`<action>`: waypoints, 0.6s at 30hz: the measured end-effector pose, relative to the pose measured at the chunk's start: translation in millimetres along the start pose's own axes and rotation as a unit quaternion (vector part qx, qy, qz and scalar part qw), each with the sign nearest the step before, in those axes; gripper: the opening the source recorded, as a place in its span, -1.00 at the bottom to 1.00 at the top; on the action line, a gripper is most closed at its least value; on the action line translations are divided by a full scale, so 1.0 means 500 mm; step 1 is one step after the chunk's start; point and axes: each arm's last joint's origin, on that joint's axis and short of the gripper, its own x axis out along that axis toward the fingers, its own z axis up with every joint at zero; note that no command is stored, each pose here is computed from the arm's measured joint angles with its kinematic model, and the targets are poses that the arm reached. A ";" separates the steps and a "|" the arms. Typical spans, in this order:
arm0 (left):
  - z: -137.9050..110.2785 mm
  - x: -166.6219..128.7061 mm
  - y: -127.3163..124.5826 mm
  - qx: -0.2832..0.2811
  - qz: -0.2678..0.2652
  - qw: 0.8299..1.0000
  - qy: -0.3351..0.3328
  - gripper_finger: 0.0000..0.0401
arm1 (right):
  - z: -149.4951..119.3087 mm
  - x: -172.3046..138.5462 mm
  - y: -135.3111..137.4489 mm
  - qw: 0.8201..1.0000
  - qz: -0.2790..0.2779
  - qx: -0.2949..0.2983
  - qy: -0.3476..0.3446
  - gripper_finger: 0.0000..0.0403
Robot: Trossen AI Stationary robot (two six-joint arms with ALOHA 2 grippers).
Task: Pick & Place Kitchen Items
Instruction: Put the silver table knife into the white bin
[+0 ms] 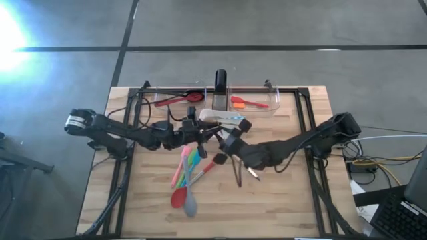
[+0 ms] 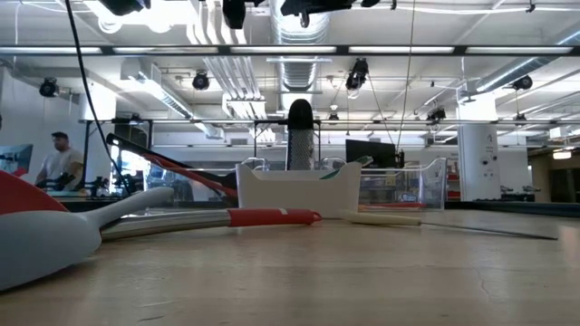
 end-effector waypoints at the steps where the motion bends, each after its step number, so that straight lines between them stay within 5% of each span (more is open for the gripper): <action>1: 0.000 0.000 0.000 0.001 0.000 1.000 0.001 -0.79 | 0.002 0.002 0.003 1.000 -0.010 -0.007 0.004 -0.47; 7: -0.001 0.000 0.001 0.009 0.006 1.000 0.003 -0.79 | 0.014 -0.008 -0.001 0.998 -0.046 -0.030 0.019 -0.90; 14: -0.003 0.000 -0.001 0.013 -0.013 1.000 0.009 -0.76 | 0.019 -0.026 -0.021 0.998 -0.025 -0.043 0.028 -0.94; 18: -0.010 0.000 -0.001 0.019 -0.014 0.999 0.024 -0.43 | 0.032 -0.037 -0.040 0.998 -0.032 -0.044 0.027 -0.94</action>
